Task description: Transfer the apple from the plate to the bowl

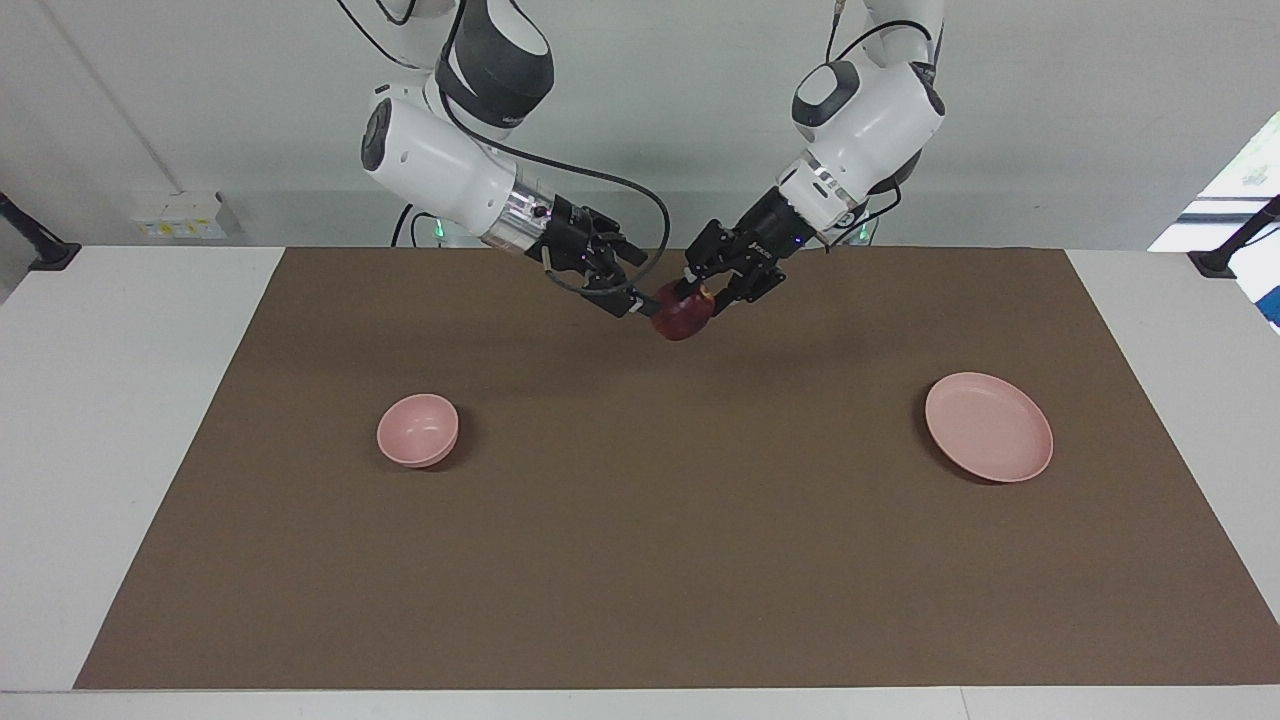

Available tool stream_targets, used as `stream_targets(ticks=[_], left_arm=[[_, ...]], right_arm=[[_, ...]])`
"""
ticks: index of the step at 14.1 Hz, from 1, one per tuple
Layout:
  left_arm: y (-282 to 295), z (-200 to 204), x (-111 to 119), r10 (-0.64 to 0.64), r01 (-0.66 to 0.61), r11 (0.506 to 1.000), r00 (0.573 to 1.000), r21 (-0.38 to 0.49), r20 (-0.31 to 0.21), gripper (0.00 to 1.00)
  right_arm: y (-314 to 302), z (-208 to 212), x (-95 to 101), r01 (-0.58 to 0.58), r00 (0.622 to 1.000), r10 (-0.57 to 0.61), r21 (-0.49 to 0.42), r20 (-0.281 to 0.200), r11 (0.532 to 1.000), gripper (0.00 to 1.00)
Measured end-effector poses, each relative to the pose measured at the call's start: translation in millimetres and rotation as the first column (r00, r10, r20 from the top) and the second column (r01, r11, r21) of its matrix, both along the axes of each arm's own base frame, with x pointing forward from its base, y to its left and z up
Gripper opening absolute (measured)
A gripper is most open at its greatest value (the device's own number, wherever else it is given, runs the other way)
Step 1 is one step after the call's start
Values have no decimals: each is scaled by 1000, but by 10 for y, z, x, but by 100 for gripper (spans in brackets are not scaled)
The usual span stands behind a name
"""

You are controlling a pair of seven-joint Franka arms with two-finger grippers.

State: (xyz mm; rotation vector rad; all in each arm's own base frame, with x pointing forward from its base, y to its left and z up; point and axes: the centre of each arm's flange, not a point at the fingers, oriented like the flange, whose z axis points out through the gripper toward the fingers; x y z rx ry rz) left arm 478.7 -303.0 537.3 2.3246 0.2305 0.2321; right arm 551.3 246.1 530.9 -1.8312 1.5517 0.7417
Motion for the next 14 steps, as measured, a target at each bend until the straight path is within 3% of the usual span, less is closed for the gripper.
stream_targets(ticks=[4,8,12,14], left_arm=[[-47,100,-1,11,-10,1000,1000,-15,14,66],[-140,139,-53,1,-1,999,1000,-32,10,66],[-261,165,-124,-7,6,999,1000,-52,-3,66],[-245,168,-109,-1,1,999,1000,-53,-1,66]], right_arm=[[-7,-85,-19,7,1000,-7,-6,-10,1000,100],[193,-77,-48,35,998,-34,-11,48,999,100],[257,-103,-78,33,998,-32,-14,53,999,100],[258,-109,-88,29,998,-28,-14,47,999,83]])
